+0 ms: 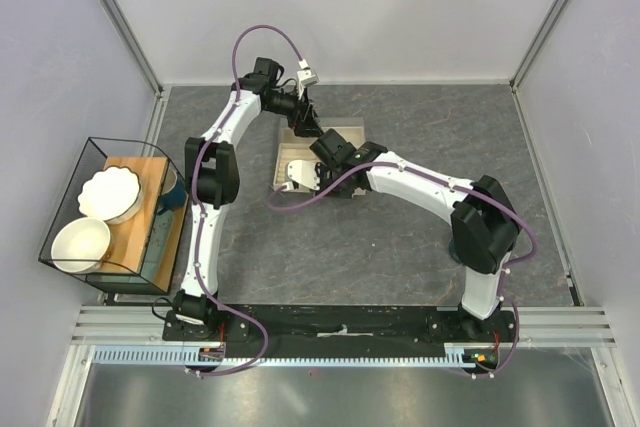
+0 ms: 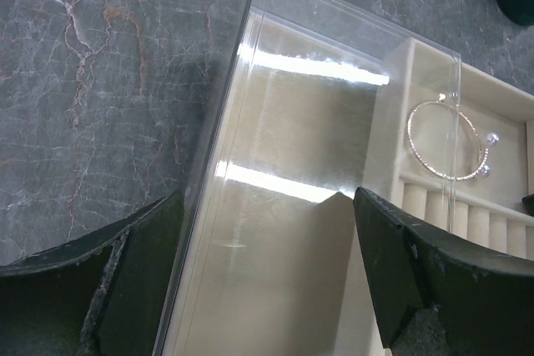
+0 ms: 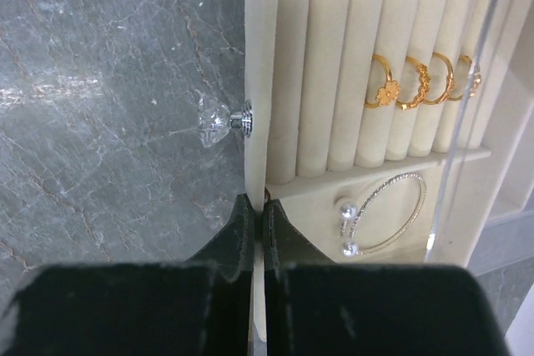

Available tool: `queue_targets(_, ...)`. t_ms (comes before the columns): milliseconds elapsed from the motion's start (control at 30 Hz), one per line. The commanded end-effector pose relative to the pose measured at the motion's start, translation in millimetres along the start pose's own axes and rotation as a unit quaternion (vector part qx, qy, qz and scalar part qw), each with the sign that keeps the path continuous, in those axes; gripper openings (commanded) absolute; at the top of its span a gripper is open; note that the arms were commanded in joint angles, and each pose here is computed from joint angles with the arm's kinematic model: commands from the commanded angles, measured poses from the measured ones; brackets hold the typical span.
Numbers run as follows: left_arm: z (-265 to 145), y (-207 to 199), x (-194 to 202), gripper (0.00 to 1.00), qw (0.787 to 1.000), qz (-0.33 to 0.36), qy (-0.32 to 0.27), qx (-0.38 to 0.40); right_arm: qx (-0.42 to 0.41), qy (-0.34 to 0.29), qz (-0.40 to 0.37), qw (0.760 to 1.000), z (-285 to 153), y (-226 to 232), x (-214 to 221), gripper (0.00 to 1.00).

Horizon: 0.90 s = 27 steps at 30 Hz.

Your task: Organize the mixed jewelry

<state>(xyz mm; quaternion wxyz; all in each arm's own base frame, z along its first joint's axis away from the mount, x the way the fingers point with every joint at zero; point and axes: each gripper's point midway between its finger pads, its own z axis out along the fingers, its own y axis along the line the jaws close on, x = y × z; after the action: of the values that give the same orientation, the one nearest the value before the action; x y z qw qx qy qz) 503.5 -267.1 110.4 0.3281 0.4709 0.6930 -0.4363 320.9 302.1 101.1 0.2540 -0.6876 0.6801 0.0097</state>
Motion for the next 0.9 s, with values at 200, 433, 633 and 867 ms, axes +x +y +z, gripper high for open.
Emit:
queue_targets(200, 3.7, -20.3, -12.9, 0.88, 0.999, 0.033, 0.007, 0.015, 0.052, -0.016, -0.03, 0.998, -11.7, -46.7, -18.4, 0.0)
queue_targets(433, 3.1, -21.2, -13.3, 0.88, 0.999, 0.033, 0.007, 0.015, 0.06, -0.001, -0.036, 0.998, -4.5, -60.1, -11.4, 0.0)
queue_targets(633, 4.3, -23.1, -12.8, 0.88, 0.999, 0.035, 0.008, 0.018, 0.07, 0.007, -0.037, 0.997, -2.9, -73.1, -8.8, 0.0)
queue_targets(867, 3.6, -23.5, -11.4, 0.88, 0.999, 0.035, 0.009, 0.019, 0.08, 0.019, -0.037, 0.996, 3.7, -82.5, -4.5, 0.0)
